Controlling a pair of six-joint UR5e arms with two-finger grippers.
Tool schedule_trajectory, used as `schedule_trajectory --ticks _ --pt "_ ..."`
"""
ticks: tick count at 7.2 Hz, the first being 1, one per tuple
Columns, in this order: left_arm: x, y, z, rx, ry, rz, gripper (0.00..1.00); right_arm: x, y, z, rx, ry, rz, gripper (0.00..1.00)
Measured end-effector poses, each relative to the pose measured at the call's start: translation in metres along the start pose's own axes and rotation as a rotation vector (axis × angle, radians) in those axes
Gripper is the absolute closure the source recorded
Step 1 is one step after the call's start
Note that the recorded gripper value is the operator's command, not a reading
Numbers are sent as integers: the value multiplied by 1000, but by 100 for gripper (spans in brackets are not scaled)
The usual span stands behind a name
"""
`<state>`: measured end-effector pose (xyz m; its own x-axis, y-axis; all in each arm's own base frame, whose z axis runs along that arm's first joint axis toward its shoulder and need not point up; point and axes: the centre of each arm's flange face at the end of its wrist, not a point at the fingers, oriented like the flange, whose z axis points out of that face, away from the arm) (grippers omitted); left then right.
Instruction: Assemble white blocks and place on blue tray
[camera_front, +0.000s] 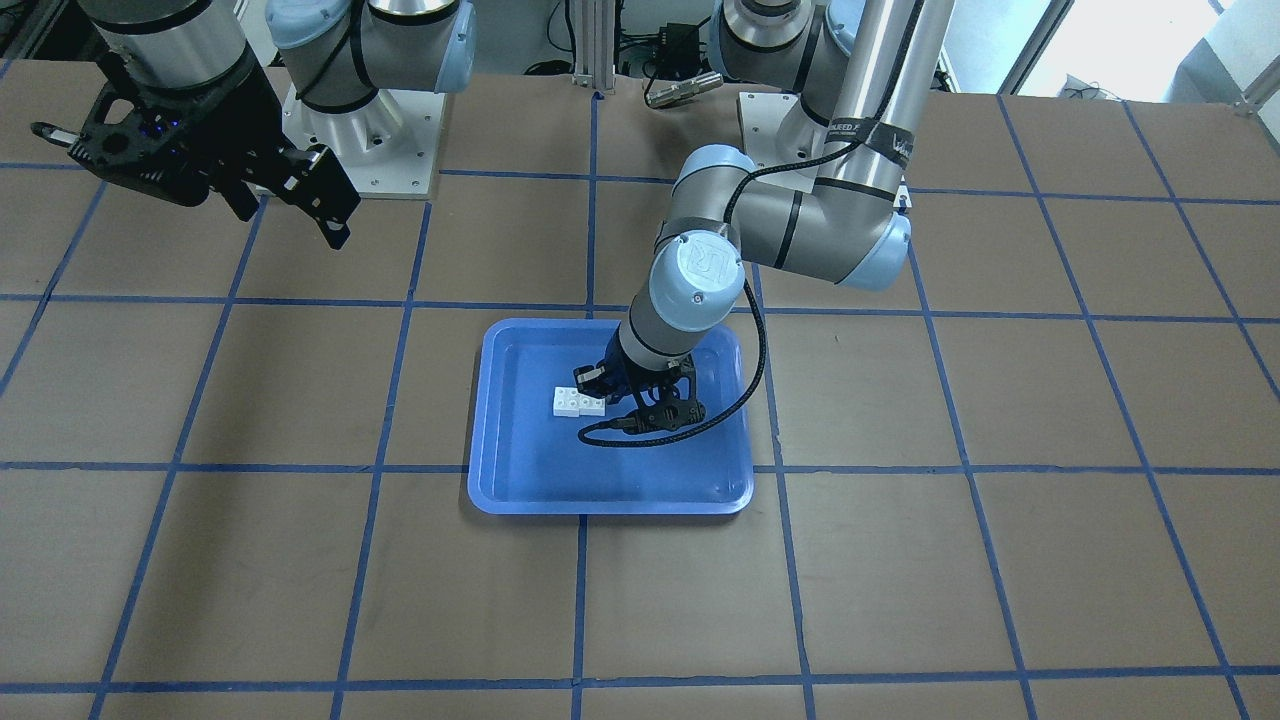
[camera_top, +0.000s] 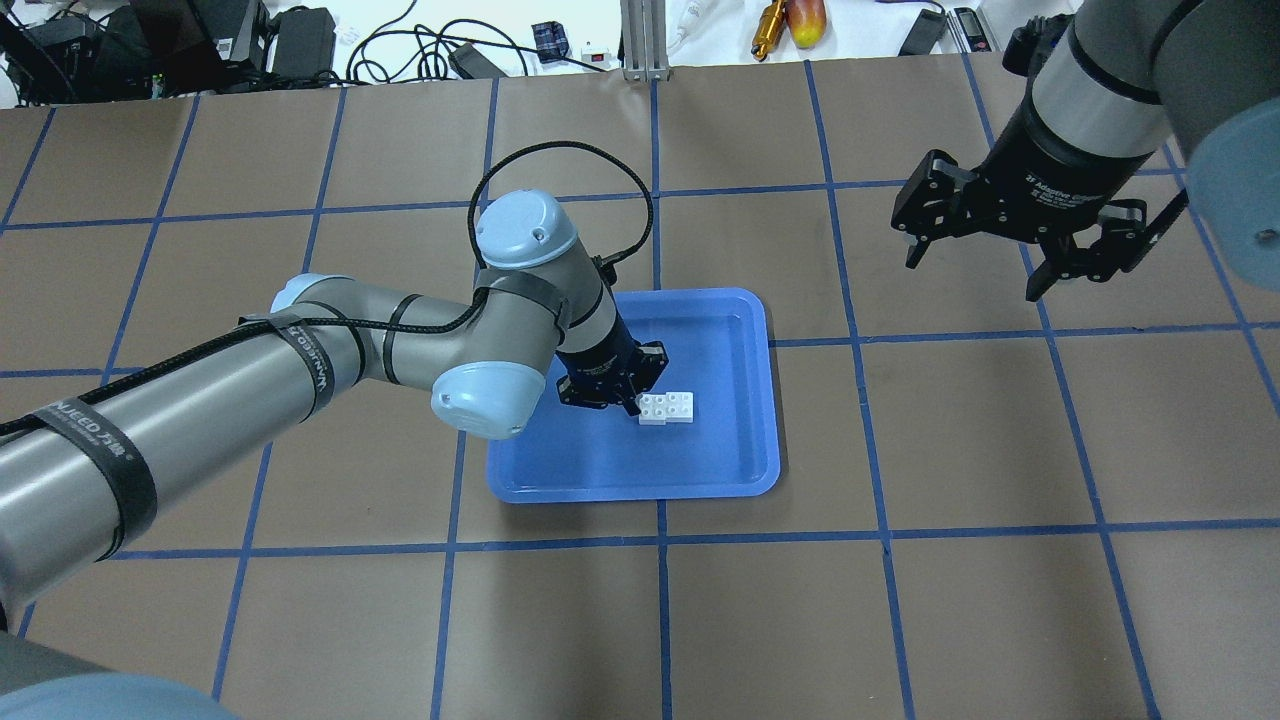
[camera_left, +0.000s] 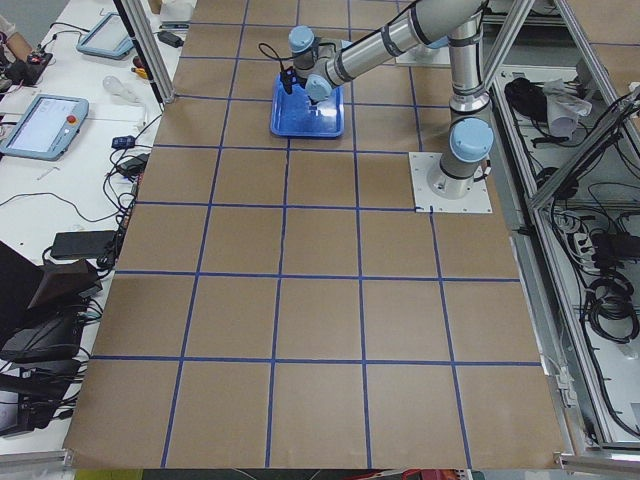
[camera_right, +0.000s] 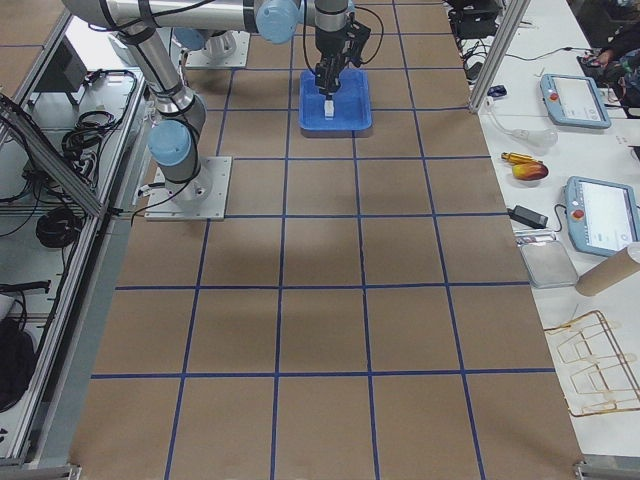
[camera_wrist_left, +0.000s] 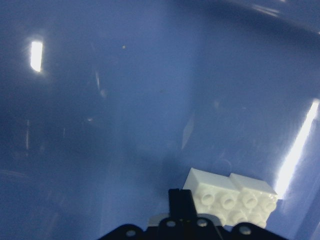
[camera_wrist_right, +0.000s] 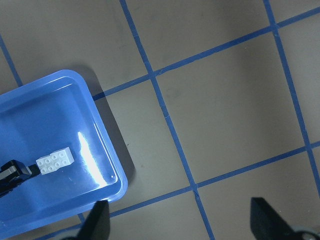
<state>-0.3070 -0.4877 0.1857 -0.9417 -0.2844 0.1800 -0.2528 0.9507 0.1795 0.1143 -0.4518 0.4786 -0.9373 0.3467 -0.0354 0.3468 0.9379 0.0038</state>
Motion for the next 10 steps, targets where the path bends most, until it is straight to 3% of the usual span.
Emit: schedule_trajectory --ticks 3,6,8,10 --pt "0 0 1 -4 3 -5 100 -5 3 0 2 0 -10 0" --pt "5 -6 -18 33 17 16 98 -9 3 2 3 1 -26 0" --pt "10 -19 -45 69 34 28 96 -6 1 4 -3 4 -28 0" --pt "4 -42 -102 96 12 105 94 -5 1 2 -5 3 -26 0"
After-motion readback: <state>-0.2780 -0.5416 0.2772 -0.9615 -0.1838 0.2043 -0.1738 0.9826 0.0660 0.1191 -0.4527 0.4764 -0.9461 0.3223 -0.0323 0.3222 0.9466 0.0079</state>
